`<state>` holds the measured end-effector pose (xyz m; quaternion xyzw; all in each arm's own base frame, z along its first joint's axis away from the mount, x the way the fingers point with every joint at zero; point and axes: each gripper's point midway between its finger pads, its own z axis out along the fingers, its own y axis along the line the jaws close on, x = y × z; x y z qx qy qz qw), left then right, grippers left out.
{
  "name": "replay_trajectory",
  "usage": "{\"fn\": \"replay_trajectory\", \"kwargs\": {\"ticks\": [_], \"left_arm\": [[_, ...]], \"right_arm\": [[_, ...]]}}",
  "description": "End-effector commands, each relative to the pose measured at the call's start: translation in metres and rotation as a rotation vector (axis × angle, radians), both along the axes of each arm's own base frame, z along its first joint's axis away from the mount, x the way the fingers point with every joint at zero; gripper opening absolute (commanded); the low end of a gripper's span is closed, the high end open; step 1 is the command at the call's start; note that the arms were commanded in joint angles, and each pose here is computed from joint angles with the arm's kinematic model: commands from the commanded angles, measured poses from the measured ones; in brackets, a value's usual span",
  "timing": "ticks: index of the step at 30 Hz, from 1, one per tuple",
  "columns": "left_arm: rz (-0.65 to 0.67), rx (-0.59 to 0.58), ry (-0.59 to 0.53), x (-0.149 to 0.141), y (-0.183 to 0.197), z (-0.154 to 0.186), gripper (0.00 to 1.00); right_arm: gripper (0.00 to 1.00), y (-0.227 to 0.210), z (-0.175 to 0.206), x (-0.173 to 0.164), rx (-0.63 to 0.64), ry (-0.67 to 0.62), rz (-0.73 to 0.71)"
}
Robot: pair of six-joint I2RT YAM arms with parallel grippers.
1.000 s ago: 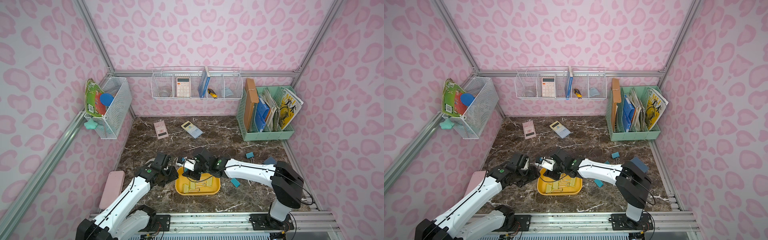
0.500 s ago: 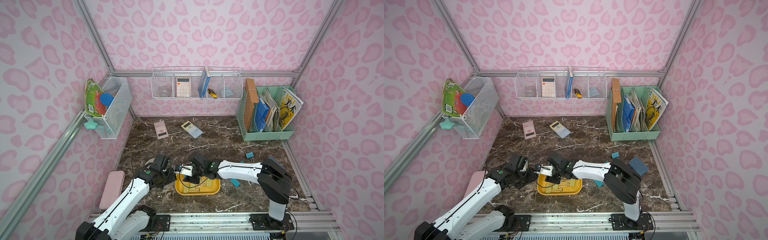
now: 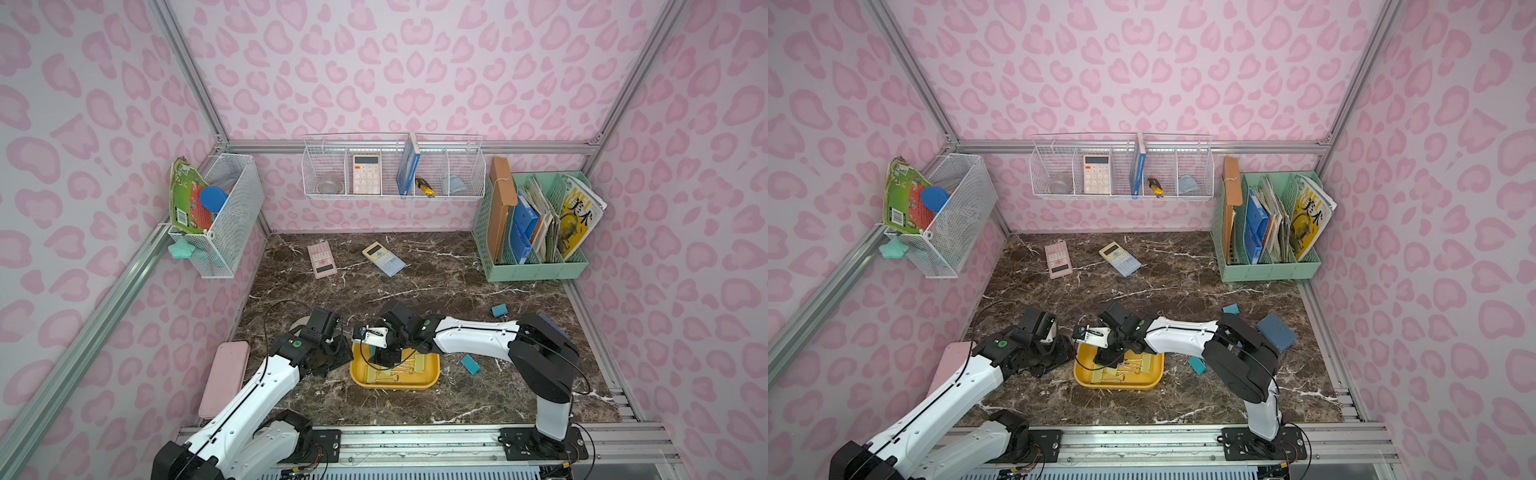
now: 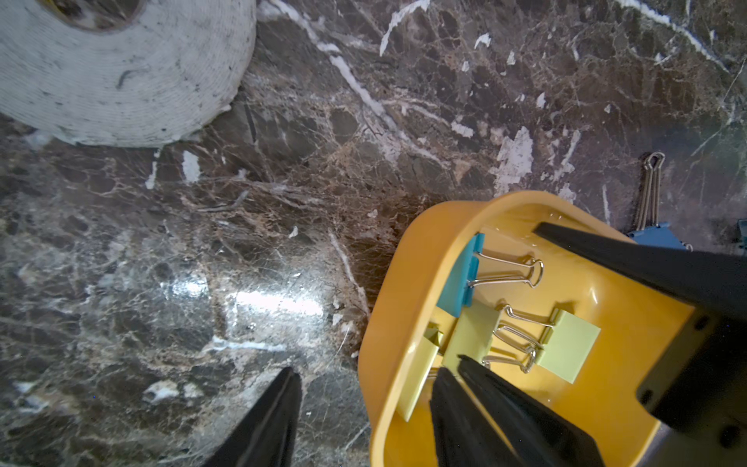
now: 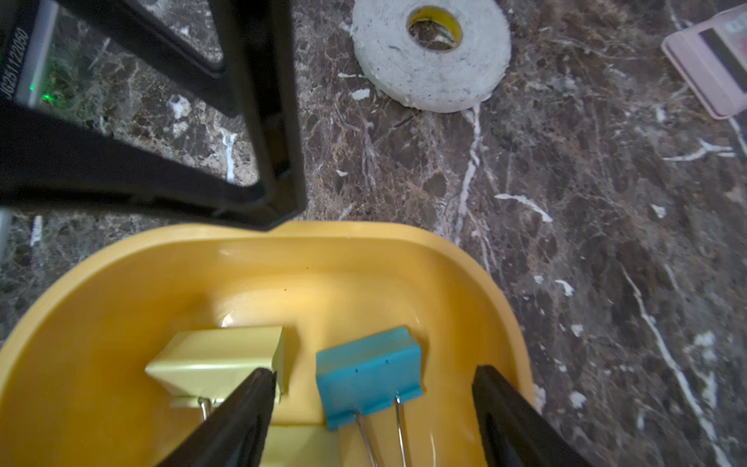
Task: Put the binder clips in the storage box
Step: Place the binder clip in the storage box, then pick up the binder clip at the center of the board.
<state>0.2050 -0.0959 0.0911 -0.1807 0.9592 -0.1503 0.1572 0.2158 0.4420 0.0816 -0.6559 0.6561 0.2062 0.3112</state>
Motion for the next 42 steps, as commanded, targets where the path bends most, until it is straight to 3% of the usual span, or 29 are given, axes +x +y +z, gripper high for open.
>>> {"fn": "replay_trajectory", "kwargs": {"ticks": [1,3,7,11,14,15,17,24,35,42], "left_arm": [[-0.006,-0.001,0.003,0.001,-0.001,0.0,0.57],[-0.027,-0.026,-0.001,0.004,-0.007,0.0,0.57],[-0.09,-0.068,-0.024,0.009,-0.022,0.007,0.57],[-0.188,-0.066,-0.014,0.01,-0.042,0.007,0.57],[-0.235,-0.061,0.006,0.009,-0.052,-0.001,0.57],[-0.239,-0.064,0.016,0.008,-0.054,-0.004,0.57],[-0.246,-0.064,0.024,0.007,-0.054,-0.009,0.57],[-0.245,-0.057,0.023,0.009,-0.054,-0.009,0.57],[-0.245,-0.047,0.036,0.009,-0.053,-0.011,0.56],[-0.242,-0.041,0.04,0.01,-0.051,-0.013,0.56]], "right_arm": [[0.81,-0.008,0.038,0.023,0.125,-0.007,-0.1],[0.81,-0.027,0.061,0.039,0.181,-0.004,-0.188],[0.8,-0.089,0.084,0.089,0.227,0.021,-0.525],[0.79,-0.21,0.075,0.154,0.241,0.24,-1.141],[0.8,-0.29,0.054,0.158,0.225,0.306,-1.46],[0.8,-0.305,0.05,0.156,0.227,0.321,-1.493],[0.81,-0.316,0.047,0.156,0.2,0.269,-1.445],[0.86,-0.373,0.01,0.152,-0.126,0.029,-1.52],[0.87,-0.393,-0.01,0.16,-0.132,-0.045,-1.448],[0.85,-0.392,-0.03,0.165,-0.107,0.02,-1.408]]}}
